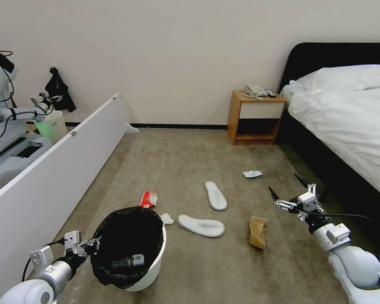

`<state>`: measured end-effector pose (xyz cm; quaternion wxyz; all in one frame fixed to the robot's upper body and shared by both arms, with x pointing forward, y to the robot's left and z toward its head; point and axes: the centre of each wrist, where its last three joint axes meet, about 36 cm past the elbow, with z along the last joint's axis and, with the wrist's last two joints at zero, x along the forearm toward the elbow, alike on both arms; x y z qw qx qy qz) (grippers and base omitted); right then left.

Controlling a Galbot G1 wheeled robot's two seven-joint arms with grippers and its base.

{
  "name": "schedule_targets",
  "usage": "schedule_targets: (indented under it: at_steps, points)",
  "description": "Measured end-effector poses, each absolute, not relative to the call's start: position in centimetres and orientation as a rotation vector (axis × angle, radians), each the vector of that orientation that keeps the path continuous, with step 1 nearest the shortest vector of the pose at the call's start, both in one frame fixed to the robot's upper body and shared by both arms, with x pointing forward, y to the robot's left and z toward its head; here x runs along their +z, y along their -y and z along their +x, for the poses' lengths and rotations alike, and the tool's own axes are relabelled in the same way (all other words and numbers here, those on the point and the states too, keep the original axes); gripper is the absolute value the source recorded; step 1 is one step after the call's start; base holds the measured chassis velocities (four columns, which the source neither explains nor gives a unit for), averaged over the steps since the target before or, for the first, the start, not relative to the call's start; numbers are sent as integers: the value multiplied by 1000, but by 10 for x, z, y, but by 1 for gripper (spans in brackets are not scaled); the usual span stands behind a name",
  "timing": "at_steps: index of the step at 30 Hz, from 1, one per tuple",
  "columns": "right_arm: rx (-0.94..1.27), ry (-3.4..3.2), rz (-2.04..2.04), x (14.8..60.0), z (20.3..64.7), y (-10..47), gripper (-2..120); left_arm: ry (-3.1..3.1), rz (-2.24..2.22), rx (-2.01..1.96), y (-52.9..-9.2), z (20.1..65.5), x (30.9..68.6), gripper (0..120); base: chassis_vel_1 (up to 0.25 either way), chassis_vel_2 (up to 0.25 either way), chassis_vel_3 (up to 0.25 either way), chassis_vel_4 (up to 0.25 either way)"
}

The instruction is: Pick up the trash bin, then pick up the garbage from the floor and place it into the trash bin.

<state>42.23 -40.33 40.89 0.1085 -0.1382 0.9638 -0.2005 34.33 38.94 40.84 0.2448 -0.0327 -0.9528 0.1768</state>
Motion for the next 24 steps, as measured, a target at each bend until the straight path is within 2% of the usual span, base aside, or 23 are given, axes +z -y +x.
schedule_targets:
  at_steps: [24]
  points:
    - [-584, -2833, -418, 408, 425, 403, 100, 2602, -82, 478, -393, 344, 409, 4, -62, 60, 61, -57]
